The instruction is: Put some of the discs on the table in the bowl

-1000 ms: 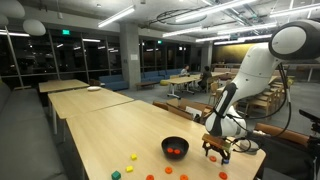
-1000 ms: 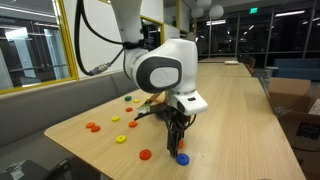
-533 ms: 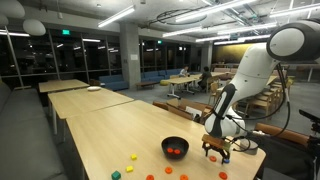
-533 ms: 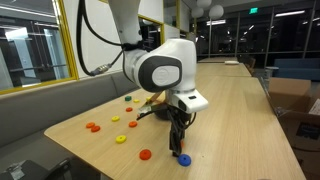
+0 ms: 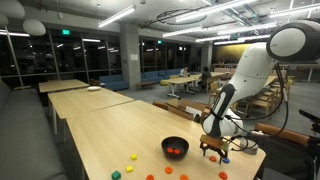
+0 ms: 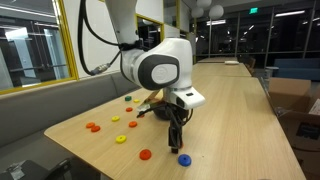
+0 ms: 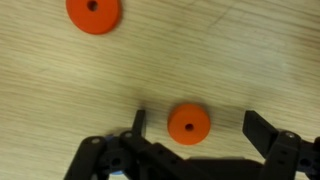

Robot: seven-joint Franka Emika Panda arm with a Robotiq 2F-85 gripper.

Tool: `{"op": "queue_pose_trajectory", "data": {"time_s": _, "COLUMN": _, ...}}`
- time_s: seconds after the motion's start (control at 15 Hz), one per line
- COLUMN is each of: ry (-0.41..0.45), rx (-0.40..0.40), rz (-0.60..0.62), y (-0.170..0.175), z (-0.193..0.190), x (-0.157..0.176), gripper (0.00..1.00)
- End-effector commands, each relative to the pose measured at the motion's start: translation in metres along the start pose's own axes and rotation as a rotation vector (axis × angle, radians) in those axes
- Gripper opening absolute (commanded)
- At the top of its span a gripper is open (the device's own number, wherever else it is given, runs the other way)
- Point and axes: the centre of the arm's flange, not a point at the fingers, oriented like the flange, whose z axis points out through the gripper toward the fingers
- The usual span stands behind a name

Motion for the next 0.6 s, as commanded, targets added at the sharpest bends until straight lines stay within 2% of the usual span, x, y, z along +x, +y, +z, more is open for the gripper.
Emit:
{"op": "queue_pose_trajectory", "data": {"time_s": 0.0, "ry": 0.014, "rx": -0.006, "rz": -0.007, "y": -0.0113, "z": -0.0044, "x": -0.0013, "gripper": 1.0}}
{"op": "queue_pose_trajectory", "data": {"time_s": 0.27, "ry": 0.022, "rx": -0.007, "rz": -0.013, "y": -0.0121, "z": -0.0043, "x": -0.0001, "gripper": 1.0}}
{"op": "queue_pose_trajectory", "data": {"time_s": 0.33, "ry": 0.027, "rx": -0.007, "rz": -0.018, "y": -0.012, "z": -0.0042, "x": 0.0, "gripper": 0.75}}
{"op": "queue_pose_trajectory", "data": {"time_s": 0.4, "ry": 0.029, "rx": -0.008, "rz": -0.022, "y": -0.0122, "z": -0.0041, "x": 0.0002, "gripper": 0.73}}
{"op": "queue_pose_trajectory", "data": {"time_s": 0.53, "ry": 0.032, "rx": -0.009, "rz": -0.026, "y": -0.0125, "z": -0.0043, "x": 0.0005, "gripper": 0.56}}
